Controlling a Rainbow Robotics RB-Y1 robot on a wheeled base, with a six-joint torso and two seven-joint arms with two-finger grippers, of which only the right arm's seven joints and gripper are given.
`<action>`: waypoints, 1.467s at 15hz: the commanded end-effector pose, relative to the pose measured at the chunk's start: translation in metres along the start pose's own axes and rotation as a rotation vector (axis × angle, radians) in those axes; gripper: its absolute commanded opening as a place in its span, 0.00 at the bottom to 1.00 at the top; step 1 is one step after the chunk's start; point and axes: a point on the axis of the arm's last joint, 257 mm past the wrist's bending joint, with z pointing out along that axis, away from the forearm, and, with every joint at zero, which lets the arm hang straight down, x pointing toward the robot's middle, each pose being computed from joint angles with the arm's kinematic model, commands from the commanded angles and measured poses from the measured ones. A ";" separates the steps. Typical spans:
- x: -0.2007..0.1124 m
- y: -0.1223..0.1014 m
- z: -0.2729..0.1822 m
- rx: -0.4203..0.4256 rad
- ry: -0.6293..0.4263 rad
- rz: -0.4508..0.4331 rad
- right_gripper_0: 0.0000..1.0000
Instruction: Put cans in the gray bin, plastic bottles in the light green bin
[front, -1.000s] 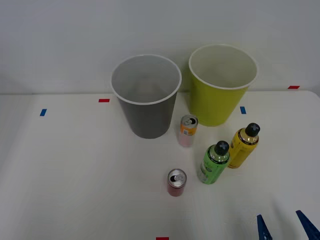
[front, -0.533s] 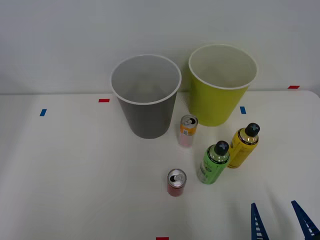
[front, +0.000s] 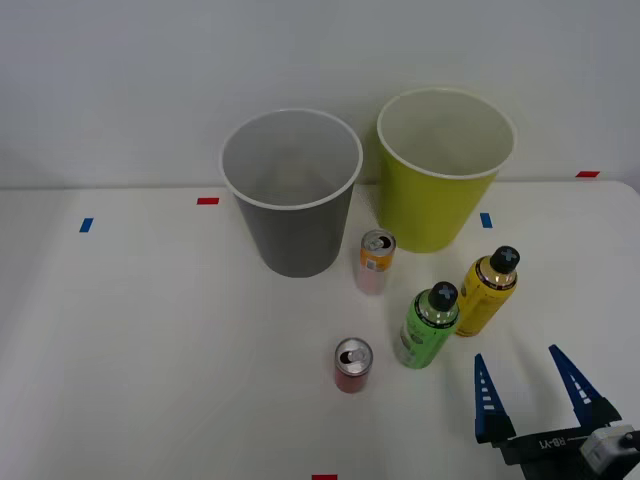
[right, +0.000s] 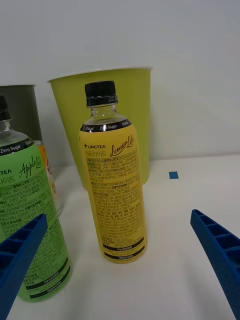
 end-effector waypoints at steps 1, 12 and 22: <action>0.001 -0.001 0.021 0.002 0.007 -0.015 1.00; 0.018 0.006 0.106 0.037 -0.044 0.011 1.00; 0.003 0.008 0.123 -0.011 -0.075 -0.040 1.00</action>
